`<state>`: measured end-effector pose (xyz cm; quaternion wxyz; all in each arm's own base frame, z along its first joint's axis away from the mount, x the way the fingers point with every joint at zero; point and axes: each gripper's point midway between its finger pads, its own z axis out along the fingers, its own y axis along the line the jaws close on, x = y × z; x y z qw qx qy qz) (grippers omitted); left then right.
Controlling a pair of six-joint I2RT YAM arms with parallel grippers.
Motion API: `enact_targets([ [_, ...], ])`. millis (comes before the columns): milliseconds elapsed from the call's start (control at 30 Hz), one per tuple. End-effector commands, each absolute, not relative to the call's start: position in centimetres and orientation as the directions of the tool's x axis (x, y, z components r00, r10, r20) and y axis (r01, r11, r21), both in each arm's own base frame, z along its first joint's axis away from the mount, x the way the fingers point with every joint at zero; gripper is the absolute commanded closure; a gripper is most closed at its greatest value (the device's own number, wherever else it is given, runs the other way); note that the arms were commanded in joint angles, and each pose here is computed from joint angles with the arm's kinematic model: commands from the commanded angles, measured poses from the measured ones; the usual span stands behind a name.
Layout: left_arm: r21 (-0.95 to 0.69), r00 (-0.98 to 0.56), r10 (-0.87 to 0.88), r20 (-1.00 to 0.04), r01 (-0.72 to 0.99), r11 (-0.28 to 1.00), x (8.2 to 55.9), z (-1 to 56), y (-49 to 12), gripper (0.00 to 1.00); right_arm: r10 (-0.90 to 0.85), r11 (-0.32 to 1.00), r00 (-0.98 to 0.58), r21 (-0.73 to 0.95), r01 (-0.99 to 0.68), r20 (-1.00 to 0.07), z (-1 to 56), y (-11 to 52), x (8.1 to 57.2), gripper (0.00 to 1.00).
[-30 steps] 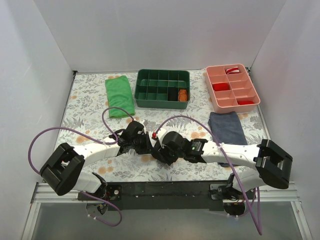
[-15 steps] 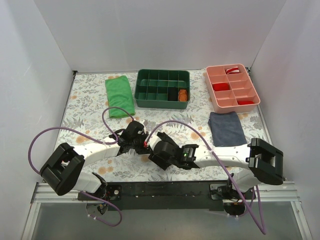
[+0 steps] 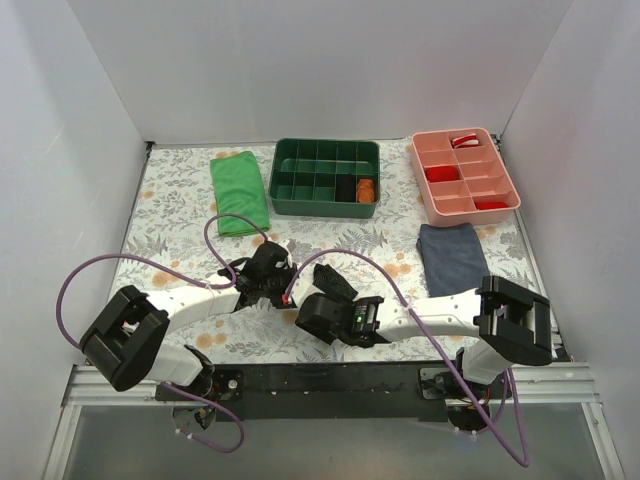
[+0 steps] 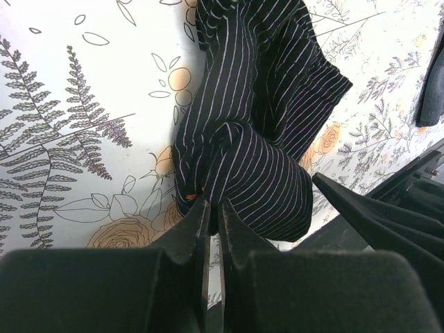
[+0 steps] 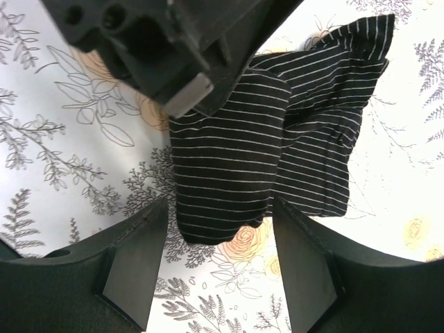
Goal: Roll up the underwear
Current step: Roll the underwear to the center of the board.
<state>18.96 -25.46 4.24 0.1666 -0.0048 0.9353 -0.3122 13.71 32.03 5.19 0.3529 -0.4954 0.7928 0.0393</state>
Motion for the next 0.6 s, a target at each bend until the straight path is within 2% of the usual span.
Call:
enact_targets([
  [0,-0.576,-0.936,-0.117,-0.333,0.104,0.811,19.7,4.9,-25.7,1.00,-0.734,0.526,-0.229,-0.322,-0.787,-0.639,6.6,33.5,14.6,0.31],
  [367,-0.582,-0.937,-0.120,-0.329,0.101,0.807,19.9,5.0,-26.0,1.00,-0.744,0.509,-0.174,-0.380,-0.772,-0.645,6.7,34.3,14.0,0.33],
  [567,-0.579,-0.938,-0.113,-0.328,0.105,0.808,19.8,4.9,-25.9,1.00,-0.774,0.501,-0.178,-0.416,-0.759,-0.608,5.2,33.7,14.3,0.34],
])
